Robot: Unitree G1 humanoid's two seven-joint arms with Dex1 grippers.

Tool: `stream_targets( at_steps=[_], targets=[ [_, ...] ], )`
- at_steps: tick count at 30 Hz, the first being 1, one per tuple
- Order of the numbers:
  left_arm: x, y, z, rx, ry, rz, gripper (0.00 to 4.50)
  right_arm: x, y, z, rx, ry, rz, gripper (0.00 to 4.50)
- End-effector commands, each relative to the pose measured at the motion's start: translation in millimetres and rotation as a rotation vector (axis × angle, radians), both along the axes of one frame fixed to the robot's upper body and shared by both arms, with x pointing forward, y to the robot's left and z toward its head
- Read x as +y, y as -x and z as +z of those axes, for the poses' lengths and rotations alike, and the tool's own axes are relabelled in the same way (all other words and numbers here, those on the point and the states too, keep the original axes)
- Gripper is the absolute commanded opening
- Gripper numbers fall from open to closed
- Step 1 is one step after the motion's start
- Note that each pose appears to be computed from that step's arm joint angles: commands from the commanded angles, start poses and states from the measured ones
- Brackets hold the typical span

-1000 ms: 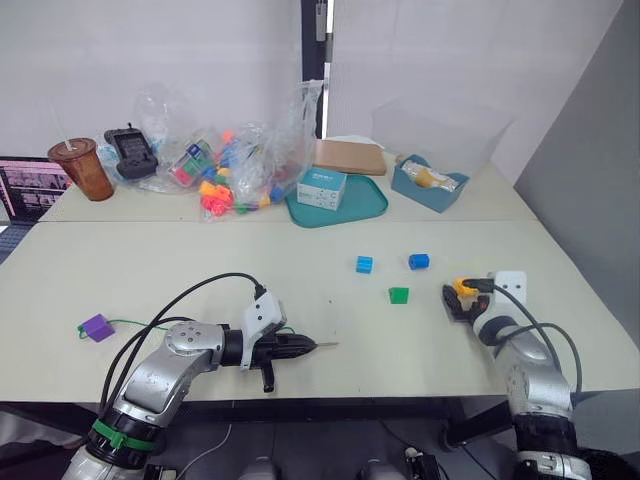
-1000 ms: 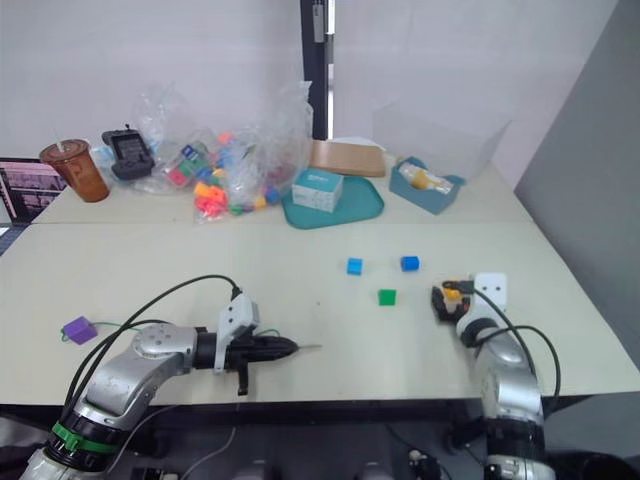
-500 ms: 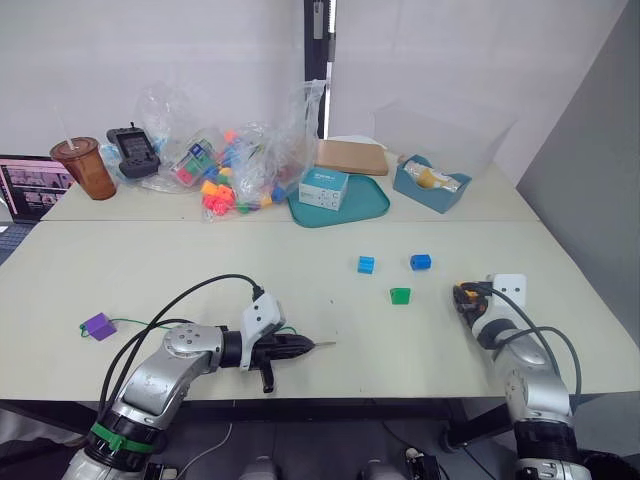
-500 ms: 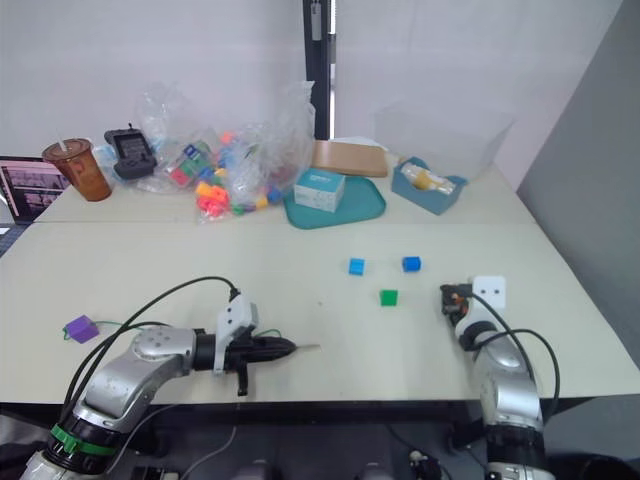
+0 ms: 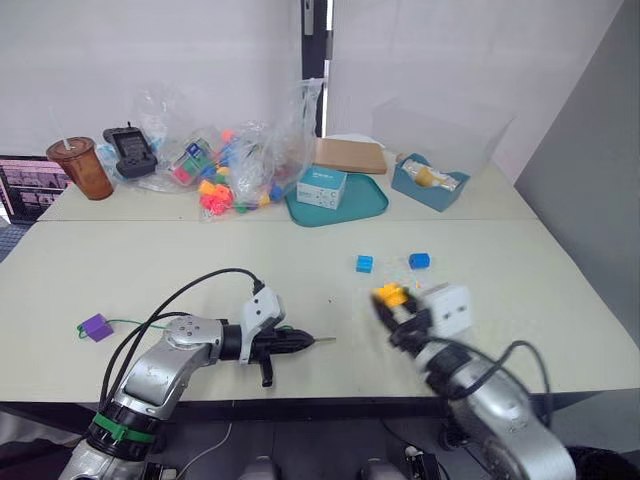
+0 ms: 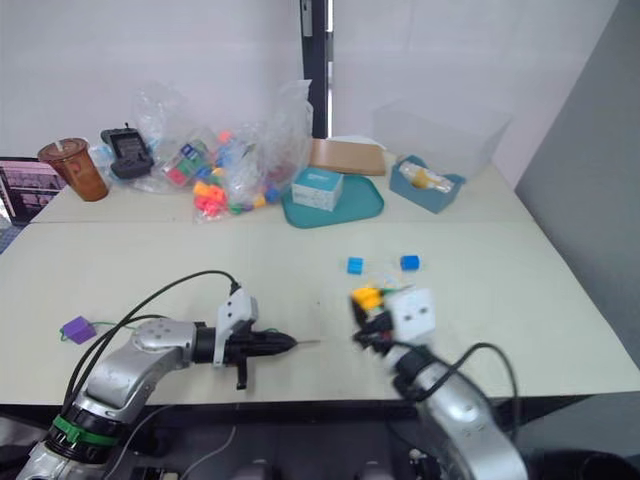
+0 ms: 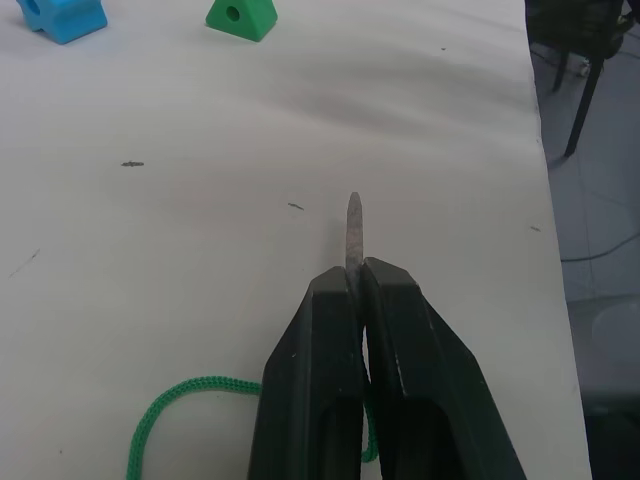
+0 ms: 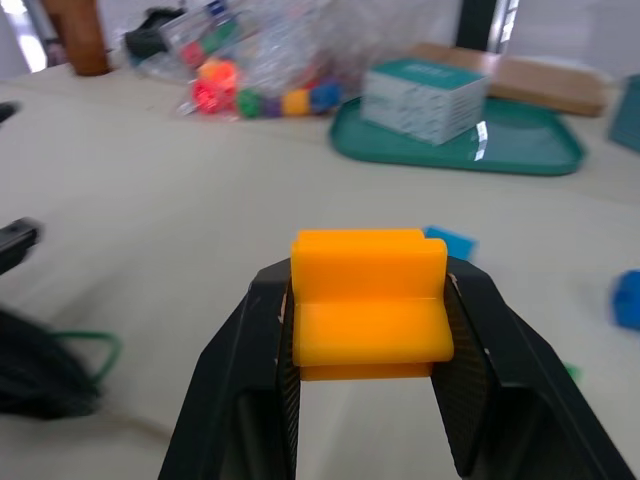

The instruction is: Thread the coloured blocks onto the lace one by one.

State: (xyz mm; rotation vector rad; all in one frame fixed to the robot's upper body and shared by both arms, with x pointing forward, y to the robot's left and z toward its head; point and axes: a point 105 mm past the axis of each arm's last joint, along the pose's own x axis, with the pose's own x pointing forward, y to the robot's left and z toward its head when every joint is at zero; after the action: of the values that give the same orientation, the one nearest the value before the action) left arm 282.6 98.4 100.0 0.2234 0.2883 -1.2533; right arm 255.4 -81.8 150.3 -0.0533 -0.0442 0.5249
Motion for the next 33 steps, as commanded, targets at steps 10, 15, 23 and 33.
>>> stream_targets(
  at_steps=[10,15,23,33],
  targets=[
    [-8,0,12,-0.043,0.007,-0.043,0.0,10,-7,-82,0.253,0.134,-0.097,1.2],
    [-5,1,13,-0.046,0.001,-0.038,0.0,7,-9,-73,0.226,0.075,-0.108,2.26],
    [14,6,10,-0.036,-0.025,0.01,0.0,-18,-18,-10,0.061,-0.043,-0.011,4.48],
    [7,23,5,-0.021,-0.018,-0.001,0.0,-6,14,9,0.263,0.119,0.806,4.48]
  ],
)
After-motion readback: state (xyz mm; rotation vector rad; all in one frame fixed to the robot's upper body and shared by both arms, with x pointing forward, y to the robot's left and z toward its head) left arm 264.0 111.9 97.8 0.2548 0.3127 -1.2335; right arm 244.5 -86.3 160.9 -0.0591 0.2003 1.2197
